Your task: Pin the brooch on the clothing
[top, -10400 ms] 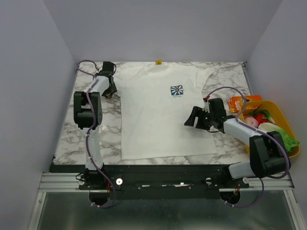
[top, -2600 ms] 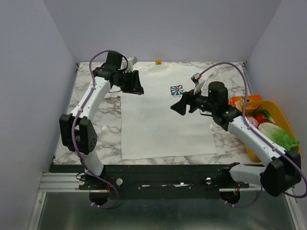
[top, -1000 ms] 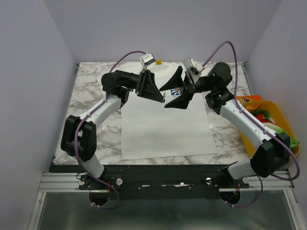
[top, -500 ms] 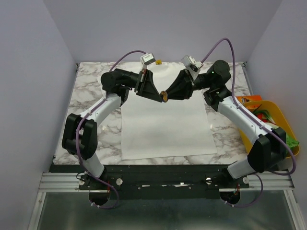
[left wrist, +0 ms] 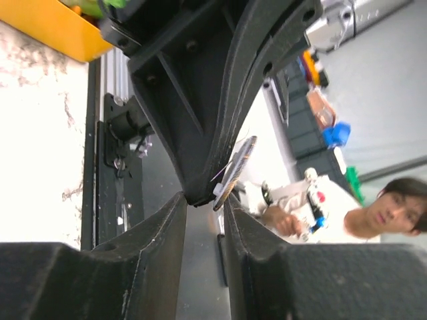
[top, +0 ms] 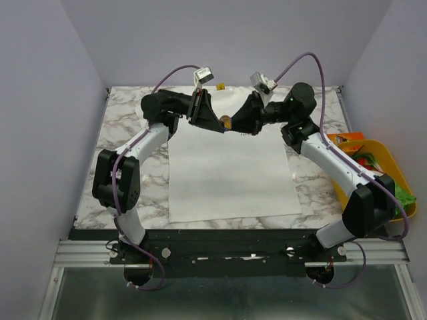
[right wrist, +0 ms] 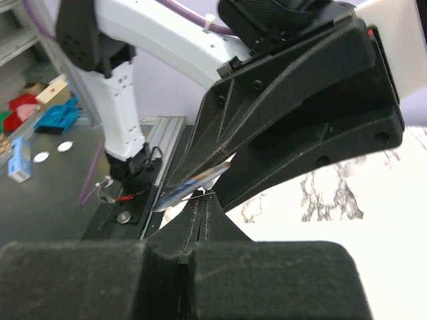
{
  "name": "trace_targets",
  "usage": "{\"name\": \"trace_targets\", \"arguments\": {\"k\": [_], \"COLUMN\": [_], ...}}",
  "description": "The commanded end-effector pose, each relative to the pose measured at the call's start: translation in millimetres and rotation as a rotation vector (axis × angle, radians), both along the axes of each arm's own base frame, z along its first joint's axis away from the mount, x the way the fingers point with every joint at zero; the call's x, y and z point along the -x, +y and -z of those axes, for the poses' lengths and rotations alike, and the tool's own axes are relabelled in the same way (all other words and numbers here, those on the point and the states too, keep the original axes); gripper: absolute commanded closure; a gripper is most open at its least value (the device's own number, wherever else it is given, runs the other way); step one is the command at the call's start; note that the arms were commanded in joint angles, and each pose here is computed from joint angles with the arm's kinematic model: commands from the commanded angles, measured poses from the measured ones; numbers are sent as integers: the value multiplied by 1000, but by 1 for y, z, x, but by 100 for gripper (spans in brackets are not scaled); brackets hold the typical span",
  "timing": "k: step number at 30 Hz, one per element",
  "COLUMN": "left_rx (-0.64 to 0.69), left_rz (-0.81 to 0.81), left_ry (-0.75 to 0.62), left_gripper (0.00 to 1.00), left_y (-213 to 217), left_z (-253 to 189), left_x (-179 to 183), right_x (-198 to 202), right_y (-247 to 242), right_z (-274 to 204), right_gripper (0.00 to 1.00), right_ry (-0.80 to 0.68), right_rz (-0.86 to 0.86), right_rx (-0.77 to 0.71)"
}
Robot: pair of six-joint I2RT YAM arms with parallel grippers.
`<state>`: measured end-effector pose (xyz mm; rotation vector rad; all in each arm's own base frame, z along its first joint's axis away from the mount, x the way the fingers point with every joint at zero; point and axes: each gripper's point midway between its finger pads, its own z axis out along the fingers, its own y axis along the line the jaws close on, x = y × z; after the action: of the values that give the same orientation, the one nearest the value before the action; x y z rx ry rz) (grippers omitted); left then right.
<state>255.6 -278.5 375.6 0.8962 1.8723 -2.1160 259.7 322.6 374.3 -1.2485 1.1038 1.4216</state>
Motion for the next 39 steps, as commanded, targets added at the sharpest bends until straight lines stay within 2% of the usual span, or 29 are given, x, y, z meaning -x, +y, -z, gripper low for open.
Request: {"name": "trace_targets", "arguments": {"k": [1,3,6,12,18,19,26,30,31,32,33,34,35,36,38,39], "left_rx": [124,121,119,93,81,85,144,212,157,160,91,-97,-169,-219,-242,-309], "left_rz": [-80,-113,-138,-147,-172,-180,-240,-362,-416,-535,-634,-745,-817,-911,-951,-1035], "left_ry": [-201,-169,-150,-111,-82,-83,-103,-154,-28,-243,-268,-202,-351,-349,-329,-379], "left_gripper": [55,45,41,37,38,40,41,36,34,32,18,6,1,1,1,1], "left_y": [10,17,22,27,34,35,41,47,47,46,49,54,59,67,70,79], "left_z": [11,17,25,37,49,49,37,18,13,16,20,26,27,25,13,17], "left_x": [-21,-32,-39,-43,-49,-50,-62,-79,-87,-109,-124,-129,-138,-150,-149,-161], "right_x": [-27,-36,-42,-45,-49,-50,-51,-50,-50,-50,-51,-50,-52,-56,-60,-67], "right_y": [12,12,12,14,13,11,3,0,-1,-1,-2,-2,-3,-5,-7,-10], "right_z": [23,35,57,82,94,99,105,114,114,115,116,118,120,122,125,129], "right_gripper": [100,100,99,99,96,95,83,65,62,60,56,54,52,46,40,34], "right_ry": [107,141,177,212,246,258,272,292,297,302,306,313,318,323,334,343], "right_rz": [117,152,171,176,212,227,301,330,335,341,347,353,368,398,434,487], "right_rx": [49,69,101,114,139,156,195,212,213,215,214,220,224,228,239,247]}}
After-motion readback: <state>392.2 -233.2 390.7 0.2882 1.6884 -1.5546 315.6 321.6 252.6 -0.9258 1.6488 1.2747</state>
